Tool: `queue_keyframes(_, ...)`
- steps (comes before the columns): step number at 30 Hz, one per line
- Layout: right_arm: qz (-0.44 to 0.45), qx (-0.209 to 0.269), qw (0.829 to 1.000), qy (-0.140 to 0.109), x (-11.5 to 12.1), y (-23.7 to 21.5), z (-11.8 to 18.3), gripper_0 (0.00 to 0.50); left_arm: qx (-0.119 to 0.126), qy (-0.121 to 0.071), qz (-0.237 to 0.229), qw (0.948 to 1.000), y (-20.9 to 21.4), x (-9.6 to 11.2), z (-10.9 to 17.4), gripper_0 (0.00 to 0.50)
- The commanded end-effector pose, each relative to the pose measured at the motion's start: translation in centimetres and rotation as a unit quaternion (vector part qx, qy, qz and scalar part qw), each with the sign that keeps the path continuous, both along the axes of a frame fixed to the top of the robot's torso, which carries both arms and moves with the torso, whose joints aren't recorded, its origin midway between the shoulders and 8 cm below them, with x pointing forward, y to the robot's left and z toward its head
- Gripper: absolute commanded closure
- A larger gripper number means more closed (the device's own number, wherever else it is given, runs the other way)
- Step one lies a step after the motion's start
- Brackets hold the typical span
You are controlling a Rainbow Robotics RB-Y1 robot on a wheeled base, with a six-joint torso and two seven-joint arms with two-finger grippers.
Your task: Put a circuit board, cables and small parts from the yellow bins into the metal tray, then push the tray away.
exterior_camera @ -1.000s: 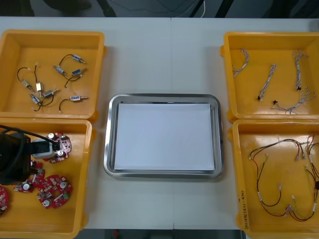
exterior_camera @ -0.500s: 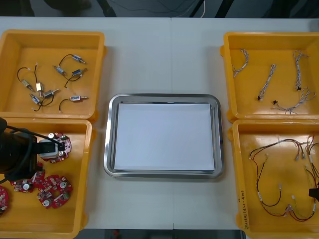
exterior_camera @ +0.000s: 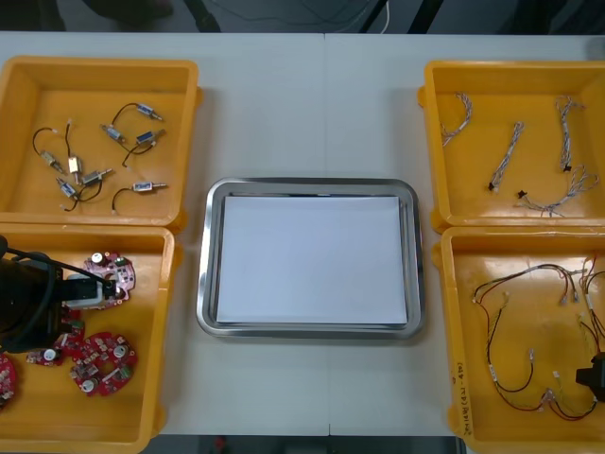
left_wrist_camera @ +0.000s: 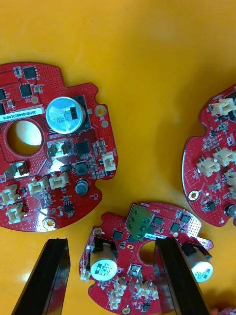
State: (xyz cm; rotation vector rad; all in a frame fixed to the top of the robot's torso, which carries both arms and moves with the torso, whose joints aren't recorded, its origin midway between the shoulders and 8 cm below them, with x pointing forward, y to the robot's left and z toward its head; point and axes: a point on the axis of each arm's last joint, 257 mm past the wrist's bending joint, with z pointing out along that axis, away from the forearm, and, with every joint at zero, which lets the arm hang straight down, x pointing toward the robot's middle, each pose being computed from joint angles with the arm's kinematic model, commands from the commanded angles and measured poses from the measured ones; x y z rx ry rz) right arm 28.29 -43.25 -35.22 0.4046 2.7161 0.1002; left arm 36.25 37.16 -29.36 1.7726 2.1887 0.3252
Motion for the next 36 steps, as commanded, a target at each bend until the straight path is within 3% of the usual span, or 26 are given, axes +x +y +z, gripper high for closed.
queue_keyframes(1, 0.028, -0.02, 0.999, 0.037, -2.3, -0.8, -1.0, 0.0, 0.045, -0.013, -0.069, 0.9965, 1.4, 0.9, 0.9, 0.0)
queue_keyframes(14, 0.025, -0.019, 0.998, 0.055, -2.6, -1.0, -2.1, 0.0, 0.04, -0.011, -0.076, 0.9963, 0.6, 1.4, 0.0, 0.0)
queue_keyframes(25, 0.023, -0.015, 0.999, 0.046, -1.4, -0.7, -2.2, 0.0, 0.04, -0.01, -0.075, 0.9963, 0.7, 1.4, -0.2, 0.0)
queue_keyframes(26, 0.022, -0.014, 0.999, 0.045, -1.4, -0.7, -2.1, 0.0, 0.04, -0.01, -0.076, 0.9963, 0.7, 1.4, -0.2, 0.017)
queue_keyframes(27, 0.022, -0.015, 0.999, 0.045, -1.3, -0.7, -2.1, 0.0, 0.04, -0.01, -0.077, 0.9962, 0.6, 1.4, -0.2, 0.142)
queue_keyframes(28, 0.023, -0.015, 0.999, 0.045, -1.3, -0.7, -2.1, 0.0, 0.038, -0.009, -0.077, 0.9963, 0.6, 1.4, -0.3, 0.213)
queue_keyframes(29, 0.023, -0.015, 0.999, 0.046, -1.4, -0.7, -2.1, 0.0, 0.037, -0.01, -0.077, 0.9963, 0.4, 1.3, -0.3, 0.428)
queue_keyframes(31, 0.022, -0.012, 0.999, 0.045, -1.3, -0.6, -2.1, 0.016, 0.036, -0.009, -0.077, 0.9963, 0.3, 1.4, -0.3, 0.484)
queue_keyframes(32, 0.022, -0.013, 0.999, 0.045, -1.3, -0.6, -2.1, 0.077, 0.036, -0.009, -0.077, 0.9963, 0.3, 1.4, -0.3, 0.491)
queue_keyframes(33, 0.024, -0.014, 0.999, 0.046, -1.4, -0.6, -2.1, 0.248, 0.036, -0.009, -0.077, 0.9963, 0.3, 1.4, -0.3, 0.496)
queue_keyframes(34, 0.023, -0.014, 0.999, 0.046, -1.4, -0.6, -2.2, 0.318, 0.035, -0.009, -0.077, 0.9964, 0.3, 1.3, -0.4, 0.498)
queue_keyframes(36, 0.025, -0.015, 0.998, 0.047, -1.4, -0.6, -2.2, 0.381, 0.035, -0.008, -0.077, 0.9964, 0.3, 1.3, -0.4, 0.499)
